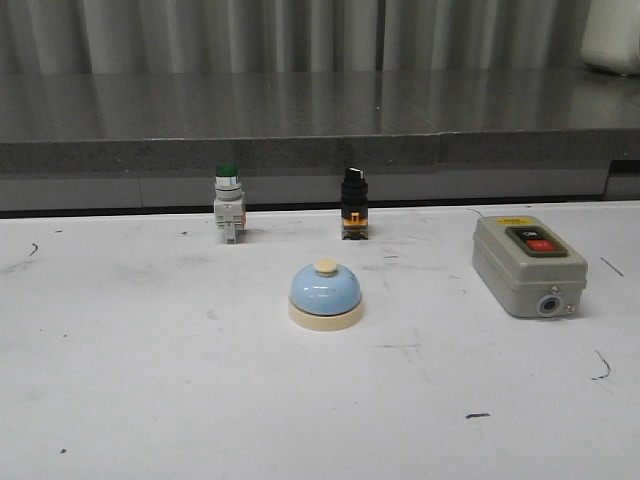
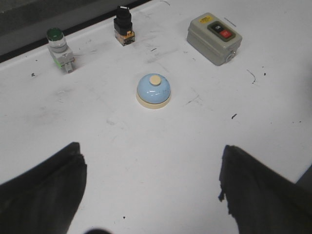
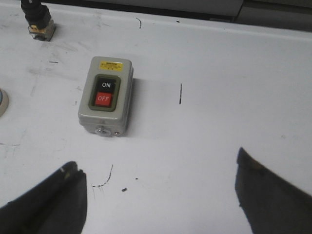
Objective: Place and press bell with both arms
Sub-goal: 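Move the right gripper over the bell and press its top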
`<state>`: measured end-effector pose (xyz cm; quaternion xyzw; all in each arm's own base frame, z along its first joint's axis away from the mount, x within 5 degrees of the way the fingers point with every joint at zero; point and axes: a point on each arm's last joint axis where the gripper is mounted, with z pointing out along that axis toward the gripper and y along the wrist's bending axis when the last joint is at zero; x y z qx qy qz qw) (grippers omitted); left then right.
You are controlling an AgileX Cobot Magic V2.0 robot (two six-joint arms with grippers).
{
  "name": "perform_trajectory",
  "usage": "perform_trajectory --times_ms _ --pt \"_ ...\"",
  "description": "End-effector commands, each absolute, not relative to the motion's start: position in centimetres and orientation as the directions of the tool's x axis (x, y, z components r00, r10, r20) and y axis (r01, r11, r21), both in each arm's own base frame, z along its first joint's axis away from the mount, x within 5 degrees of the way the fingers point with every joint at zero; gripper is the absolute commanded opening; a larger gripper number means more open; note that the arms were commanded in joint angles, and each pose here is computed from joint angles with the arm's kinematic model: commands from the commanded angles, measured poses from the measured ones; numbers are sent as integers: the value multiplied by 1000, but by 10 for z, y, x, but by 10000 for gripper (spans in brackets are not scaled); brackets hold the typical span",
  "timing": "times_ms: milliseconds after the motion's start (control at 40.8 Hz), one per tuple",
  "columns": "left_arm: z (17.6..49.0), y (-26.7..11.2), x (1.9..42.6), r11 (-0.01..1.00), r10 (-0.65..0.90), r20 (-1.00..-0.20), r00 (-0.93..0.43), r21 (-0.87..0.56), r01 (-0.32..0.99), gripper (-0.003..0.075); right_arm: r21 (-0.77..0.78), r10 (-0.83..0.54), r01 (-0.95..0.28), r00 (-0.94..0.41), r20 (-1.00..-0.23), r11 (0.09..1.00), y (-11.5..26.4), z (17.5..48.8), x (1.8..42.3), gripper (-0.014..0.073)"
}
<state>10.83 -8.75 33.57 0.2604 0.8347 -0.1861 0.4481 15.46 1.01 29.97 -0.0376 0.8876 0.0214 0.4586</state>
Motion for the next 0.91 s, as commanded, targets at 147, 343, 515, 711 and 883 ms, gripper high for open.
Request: perform_trajectory --times_ms 147,343,515,711,883 --pt "350 -78 97 792 178 -908 -380 -97 602 547 -10 -48 -81 -489 -871 997 9 316 159 632" --pt "349 -81 99 793 186 -901 -391 -97 601 547 37 -16 -95 -499 -866 995 14 320 160 632" --pt "349 -81 99 793 185 -902 -390 -97 601 547 0 -103 -216 -468 -878 976 29 342 157 568" --pt "349 -81 99 793 185 -902 -390 -97 601 547 -17 -190 -390 -410 -892 921 56 372 151 141" --pt "349 -81 99 793 185 -902 -390 -97 601 547 -30 -274 -528 -391 -879 849 85 387 159 -53"
